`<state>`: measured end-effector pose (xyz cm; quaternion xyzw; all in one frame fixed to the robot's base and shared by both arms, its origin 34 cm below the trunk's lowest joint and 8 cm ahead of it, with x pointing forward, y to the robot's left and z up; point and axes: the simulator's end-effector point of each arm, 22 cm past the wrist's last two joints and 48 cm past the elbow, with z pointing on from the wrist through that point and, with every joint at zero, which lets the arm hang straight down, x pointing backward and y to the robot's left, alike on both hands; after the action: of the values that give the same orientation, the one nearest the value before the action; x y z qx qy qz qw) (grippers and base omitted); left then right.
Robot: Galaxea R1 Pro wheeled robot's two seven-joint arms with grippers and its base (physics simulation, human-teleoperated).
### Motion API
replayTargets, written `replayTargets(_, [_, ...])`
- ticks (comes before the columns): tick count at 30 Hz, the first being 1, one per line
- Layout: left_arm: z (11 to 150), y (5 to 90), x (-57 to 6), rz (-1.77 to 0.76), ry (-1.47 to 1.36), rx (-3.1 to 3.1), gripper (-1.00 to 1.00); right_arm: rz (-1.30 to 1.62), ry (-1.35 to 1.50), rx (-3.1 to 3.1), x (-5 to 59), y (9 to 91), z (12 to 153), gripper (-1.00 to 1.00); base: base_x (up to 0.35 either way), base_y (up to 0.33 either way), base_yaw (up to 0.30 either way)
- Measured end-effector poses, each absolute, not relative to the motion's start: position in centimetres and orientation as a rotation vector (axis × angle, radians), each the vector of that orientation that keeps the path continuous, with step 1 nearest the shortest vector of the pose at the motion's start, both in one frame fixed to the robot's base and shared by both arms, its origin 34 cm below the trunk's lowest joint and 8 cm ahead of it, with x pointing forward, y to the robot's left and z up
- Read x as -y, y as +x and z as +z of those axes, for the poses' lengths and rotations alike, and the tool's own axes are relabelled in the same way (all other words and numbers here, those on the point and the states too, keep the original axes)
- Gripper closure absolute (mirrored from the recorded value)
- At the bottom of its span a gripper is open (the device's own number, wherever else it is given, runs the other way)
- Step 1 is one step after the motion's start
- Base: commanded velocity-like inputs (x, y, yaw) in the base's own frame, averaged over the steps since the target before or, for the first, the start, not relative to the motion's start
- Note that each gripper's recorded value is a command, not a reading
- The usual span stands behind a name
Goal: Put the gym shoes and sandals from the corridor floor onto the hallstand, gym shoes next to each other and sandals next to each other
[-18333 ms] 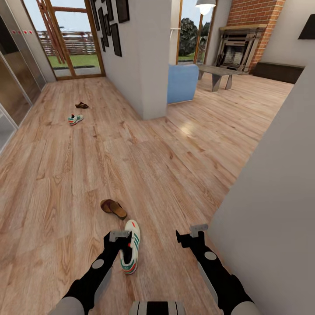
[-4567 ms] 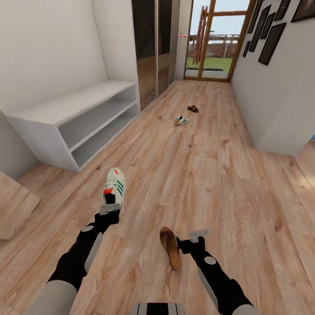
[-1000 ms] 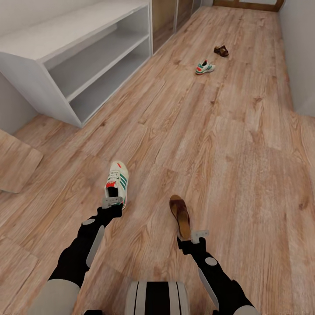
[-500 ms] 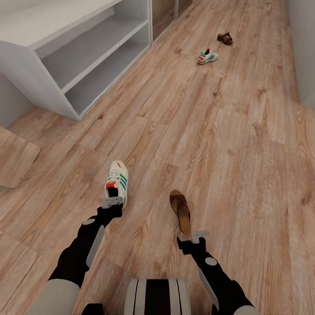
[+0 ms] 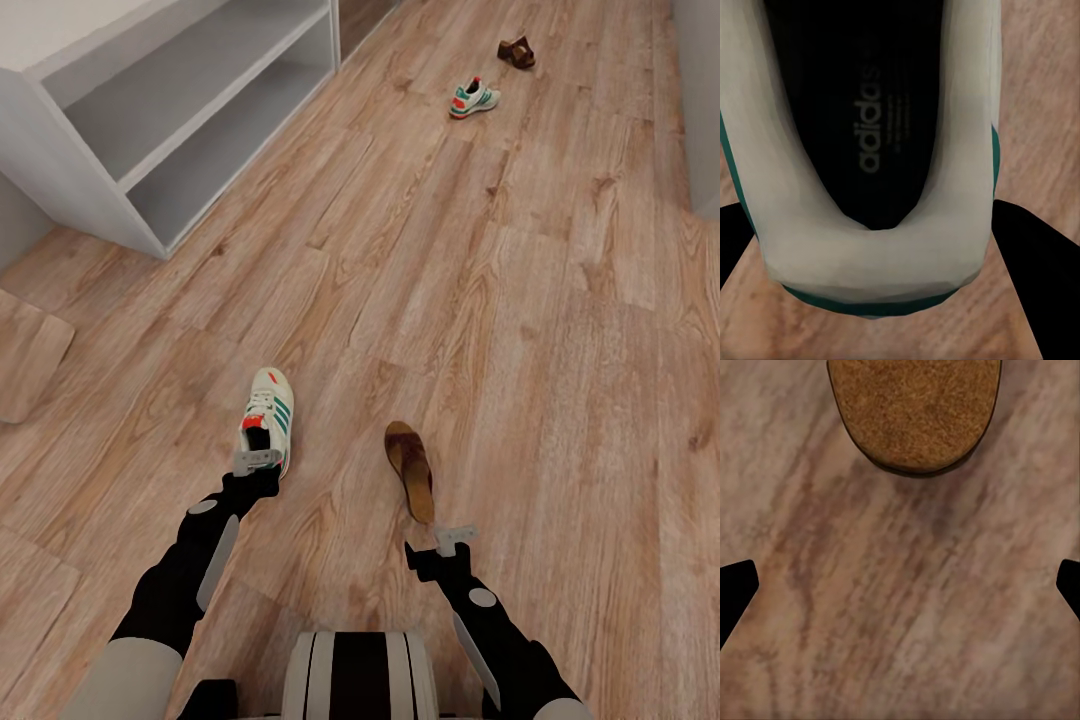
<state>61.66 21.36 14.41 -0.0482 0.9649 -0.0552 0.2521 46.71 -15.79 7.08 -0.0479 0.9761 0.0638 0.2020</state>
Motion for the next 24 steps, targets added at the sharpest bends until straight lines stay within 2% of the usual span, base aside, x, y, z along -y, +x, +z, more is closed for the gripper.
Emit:
replayTargets(7, [14.39,61.64,-21.35,-0.150,-0.131,-2.625,1.00,0.178,-0.134,-2.726,15.78,46.70,7.07,-1.00,0.008,0.000,-0.003])
replayTargets(14, [14.41,61.65,-21.35,-0.150,-0.131,-2.624,1.00,0.178,-0.134,-2.726,15.78,46.70,7.08,-1.00,0.207,0.000,0.000])
replayTargets(24, [14.39,61.64,-21.30,-0.151,-0.128,-2.625,1.00,0.178,-0.134,-2.726,15.80,46.69,7.06,-1.00,0.030,0.000,0.000])
